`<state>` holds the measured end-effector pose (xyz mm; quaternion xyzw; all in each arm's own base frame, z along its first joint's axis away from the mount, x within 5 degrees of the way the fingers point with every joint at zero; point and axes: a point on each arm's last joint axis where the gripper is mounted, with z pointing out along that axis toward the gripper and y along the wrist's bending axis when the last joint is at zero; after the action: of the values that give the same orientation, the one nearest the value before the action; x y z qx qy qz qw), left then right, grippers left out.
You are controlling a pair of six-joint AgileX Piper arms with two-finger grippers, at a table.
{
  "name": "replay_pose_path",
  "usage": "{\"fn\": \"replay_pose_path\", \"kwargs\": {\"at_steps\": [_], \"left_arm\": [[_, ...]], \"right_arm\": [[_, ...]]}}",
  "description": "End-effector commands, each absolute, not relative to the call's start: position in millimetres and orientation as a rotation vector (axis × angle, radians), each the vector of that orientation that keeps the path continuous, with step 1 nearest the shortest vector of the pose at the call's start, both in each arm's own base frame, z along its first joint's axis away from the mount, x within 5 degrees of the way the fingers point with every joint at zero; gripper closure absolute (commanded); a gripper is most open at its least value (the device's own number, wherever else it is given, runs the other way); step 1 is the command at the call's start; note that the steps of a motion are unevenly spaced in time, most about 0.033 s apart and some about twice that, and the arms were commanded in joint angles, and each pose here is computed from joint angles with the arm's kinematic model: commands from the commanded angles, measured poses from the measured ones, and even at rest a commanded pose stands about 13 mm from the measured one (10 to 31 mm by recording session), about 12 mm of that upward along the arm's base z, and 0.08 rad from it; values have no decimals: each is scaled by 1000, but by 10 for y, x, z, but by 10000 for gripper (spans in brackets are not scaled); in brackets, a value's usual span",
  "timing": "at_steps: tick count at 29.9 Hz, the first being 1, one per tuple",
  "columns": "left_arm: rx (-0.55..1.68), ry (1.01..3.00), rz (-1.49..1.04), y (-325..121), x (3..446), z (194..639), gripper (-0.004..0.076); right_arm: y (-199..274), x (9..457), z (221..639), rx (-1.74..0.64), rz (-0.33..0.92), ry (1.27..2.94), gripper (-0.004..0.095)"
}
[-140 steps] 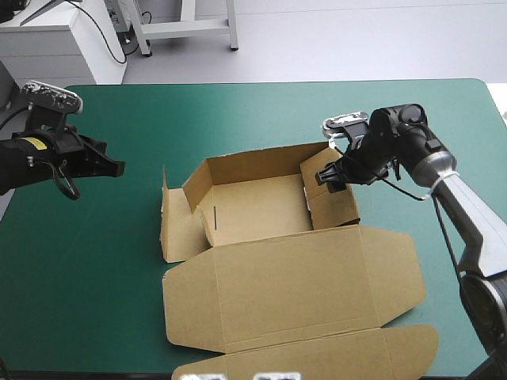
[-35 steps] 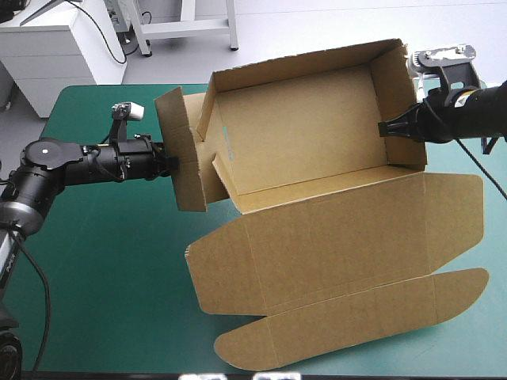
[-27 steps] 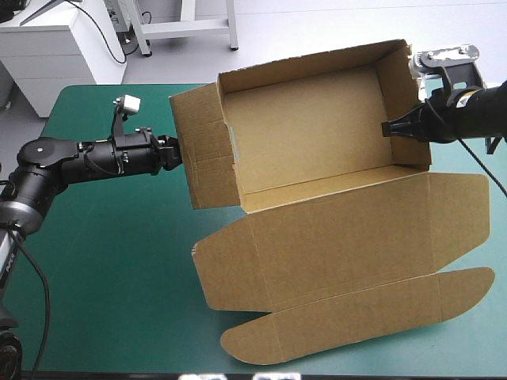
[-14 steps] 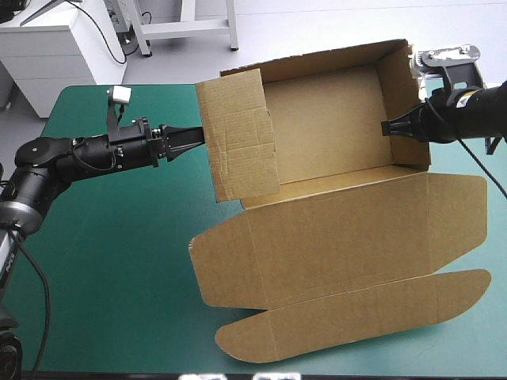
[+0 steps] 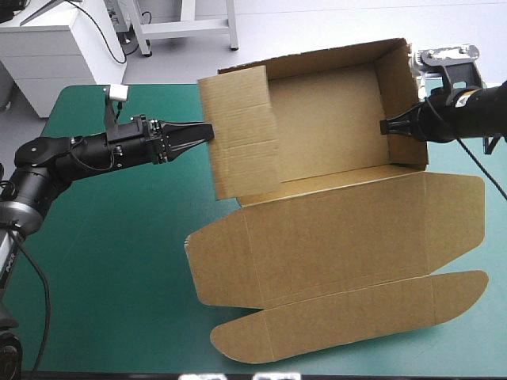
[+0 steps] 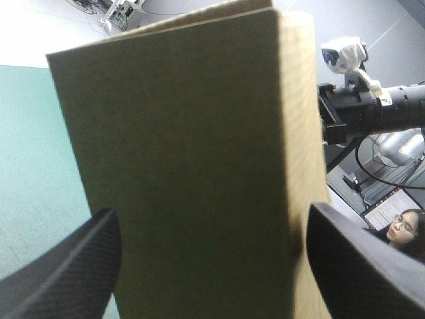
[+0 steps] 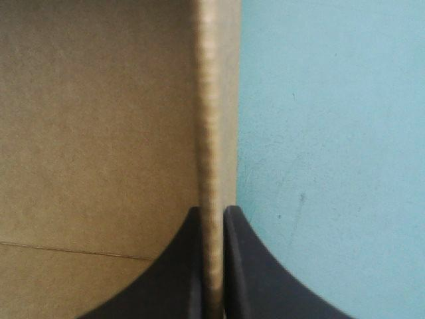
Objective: Fold the box
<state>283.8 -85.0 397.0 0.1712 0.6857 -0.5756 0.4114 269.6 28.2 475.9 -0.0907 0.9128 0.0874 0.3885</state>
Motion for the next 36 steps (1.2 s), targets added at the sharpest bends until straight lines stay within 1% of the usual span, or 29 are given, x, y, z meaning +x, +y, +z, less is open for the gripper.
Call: {"fn": "replay_pose_path", "kwargs": {"at_steps": [1,12,17,20,26,32,36], "left_arm": [[513,1575,-1550,-881,2667,4237,153],[594,1538,-1539,-1000,2624,4266,153],[665,1550,-1461,-1025,2603,4463,153],[699,1619,-1371,-1104,2584,4606,153],[715,1790,-1081,-1266,2571,4764,153],[568,1868,-934,-1295,2630,4817,155],[531,1926,-855,-1315,2649,4767,162]], "right_arm": [[291,2586,5004,-204,262,2175,926],[315,2595,5016,-171,309,2162,923],[427,2598,5027,-172,299,2146,914],[496,2611,5036,-157,284,2129,914],[585,2688,5002,-146,330,2126,914],[623,2758,4979,-133,359,2115,914],[633,2796,4965,-126,368,2111,914]]}}
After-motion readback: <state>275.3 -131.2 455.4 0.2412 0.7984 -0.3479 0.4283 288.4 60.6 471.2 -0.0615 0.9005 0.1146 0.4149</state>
